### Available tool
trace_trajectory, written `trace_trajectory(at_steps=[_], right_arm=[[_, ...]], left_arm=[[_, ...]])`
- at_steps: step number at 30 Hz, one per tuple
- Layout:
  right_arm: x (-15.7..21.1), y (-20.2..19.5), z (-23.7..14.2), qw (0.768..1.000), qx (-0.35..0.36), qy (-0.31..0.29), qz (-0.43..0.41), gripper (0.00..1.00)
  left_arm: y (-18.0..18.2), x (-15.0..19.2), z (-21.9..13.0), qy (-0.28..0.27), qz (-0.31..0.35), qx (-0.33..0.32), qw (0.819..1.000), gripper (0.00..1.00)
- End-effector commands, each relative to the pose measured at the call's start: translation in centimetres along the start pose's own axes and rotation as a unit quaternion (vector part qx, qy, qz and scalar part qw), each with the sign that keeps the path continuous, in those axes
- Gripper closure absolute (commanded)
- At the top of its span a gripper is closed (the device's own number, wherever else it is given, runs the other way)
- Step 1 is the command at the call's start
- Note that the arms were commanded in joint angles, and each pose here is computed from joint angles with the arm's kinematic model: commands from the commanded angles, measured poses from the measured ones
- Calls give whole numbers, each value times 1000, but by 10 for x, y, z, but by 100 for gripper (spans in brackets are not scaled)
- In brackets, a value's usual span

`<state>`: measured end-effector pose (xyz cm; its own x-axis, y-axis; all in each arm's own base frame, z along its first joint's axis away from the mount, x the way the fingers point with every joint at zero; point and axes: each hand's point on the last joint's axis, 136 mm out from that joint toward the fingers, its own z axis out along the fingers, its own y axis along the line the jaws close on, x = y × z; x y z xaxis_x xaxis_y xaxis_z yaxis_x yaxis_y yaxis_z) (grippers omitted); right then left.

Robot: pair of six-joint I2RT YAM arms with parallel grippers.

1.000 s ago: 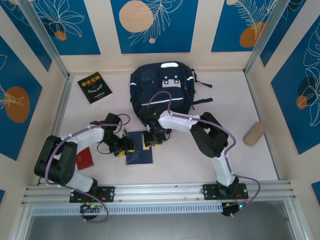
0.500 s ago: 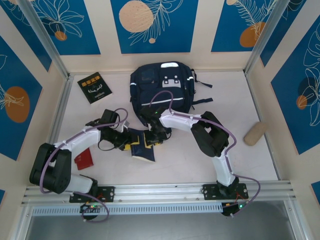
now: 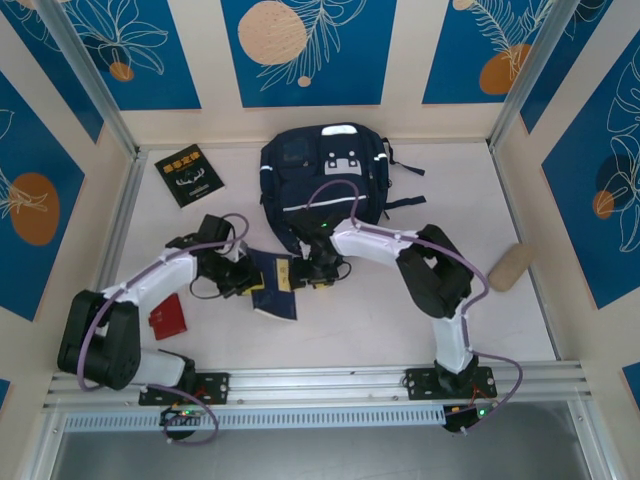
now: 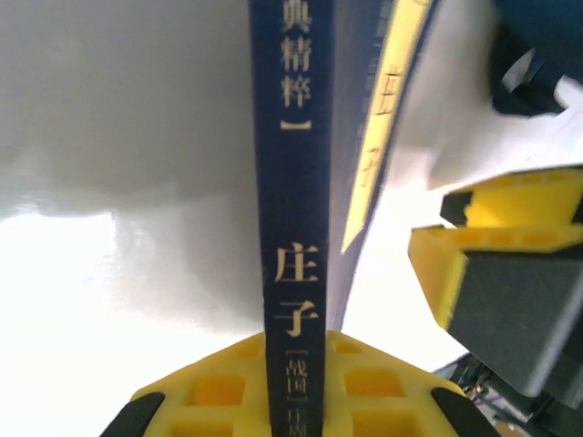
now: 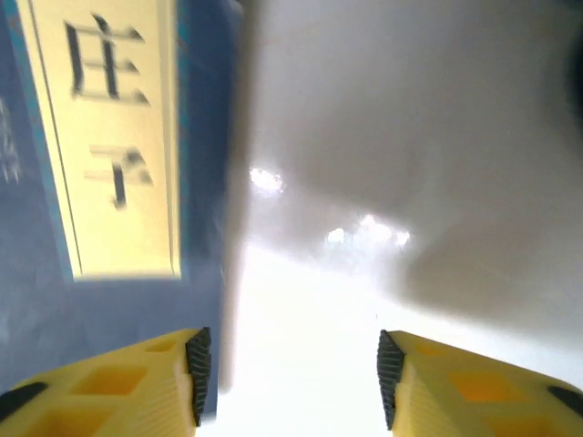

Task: Pack the student bag
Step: Pick up the book at the center of the table, then pass the book.

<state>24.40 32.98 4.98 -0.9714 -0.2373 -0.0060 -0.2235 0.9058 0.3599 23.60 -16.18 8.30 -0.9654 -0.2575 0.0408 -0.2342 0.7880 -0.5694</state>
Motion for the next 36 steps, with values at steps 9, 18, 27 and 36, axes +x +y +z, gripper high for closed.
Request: trace_trajectory(at_steps=[9,18,27,36], right_arm=[[-46,40,-129,947,-272,-157,61,20],[-62,55,-184,875,-441,-142,137,13],[-105,66,-207,818,-517,-134,211,9],[-138,68,-214,775,-549,-147,278,18]], left_arm=[[-70,-71,-96,-198,-10,81,977,100],[-150,-122,-128,-243,-84,281,925,100],[-187,-144,-140,-228,-121,372,891,100],[-199,-149,-142,-206,-150,413,874,100]])
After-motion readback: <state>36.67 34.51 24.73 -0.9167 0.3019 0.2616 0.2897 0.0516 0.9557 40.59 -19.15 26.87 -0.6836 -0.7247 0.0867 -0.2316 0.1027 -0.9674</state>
